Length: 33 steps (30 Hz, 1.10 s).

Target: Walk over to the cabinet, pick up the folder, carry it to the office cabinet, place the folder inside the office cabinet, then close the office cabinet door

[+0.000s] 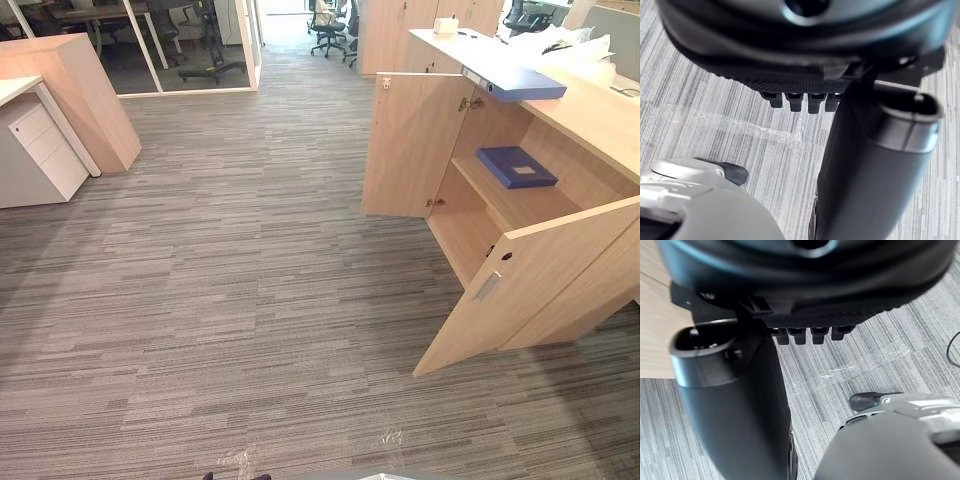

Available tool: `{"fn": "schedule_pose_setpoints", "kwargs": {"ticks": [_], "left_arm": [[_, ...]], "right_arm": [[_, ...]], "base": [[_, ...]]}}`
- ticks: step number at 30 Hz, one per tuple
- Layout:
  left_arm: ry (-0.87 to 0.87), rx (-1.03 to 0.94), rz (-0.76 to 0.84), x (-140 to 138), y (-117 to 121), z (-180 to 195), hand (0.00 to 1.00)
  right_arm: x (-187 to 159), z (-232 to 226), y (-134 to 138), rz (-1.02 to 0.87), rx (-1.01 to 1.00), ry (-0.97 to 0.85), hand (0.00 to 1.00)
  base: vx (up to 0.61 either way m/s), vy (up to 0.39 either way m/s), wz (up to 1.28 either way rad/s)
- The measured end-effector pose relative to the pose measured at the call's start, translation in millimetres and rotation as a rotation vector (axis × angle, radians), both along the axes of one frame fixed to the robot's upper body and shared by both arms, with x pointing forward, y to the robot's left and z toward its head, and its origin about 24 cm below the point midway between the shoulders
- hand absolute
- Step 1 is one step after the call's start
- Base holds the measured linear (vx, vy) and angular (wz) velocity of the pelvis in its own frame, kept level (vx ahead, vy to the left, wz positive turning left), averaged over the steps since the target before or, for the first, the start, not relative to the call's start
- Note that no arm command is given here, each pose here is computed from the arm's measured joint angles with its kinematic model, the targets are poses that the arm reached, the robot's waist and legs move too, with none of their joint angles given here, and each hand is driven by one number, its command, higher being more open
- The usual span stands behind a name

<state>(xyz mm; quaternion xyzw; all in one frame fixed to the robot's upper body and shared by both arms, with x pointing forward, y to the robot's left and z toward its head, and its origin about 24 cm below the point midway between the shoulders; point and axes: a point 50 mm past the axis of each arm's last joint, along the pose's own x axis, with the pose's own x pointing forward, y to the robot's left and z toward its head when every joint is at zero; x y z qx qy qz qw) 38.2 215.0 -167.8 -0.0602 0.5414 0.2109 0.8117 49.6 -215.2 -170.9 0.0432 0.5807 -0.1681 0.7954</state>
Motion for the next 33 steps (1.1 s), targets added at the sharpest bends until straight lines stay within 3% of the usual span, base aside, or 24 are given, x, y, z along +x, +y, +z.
{"fn": "schedule_pose_setpoints", "kwargs": {"ticks": [33], "left_arm": [[-0.020,0.033,0.035,6.0,3.4,1.4,1.00]], "right_arm": [[11.6,0.3,3.4,-0.043,0.016,-0.028,1.00]], "base": [[0.00,0.001,0.00]]}}
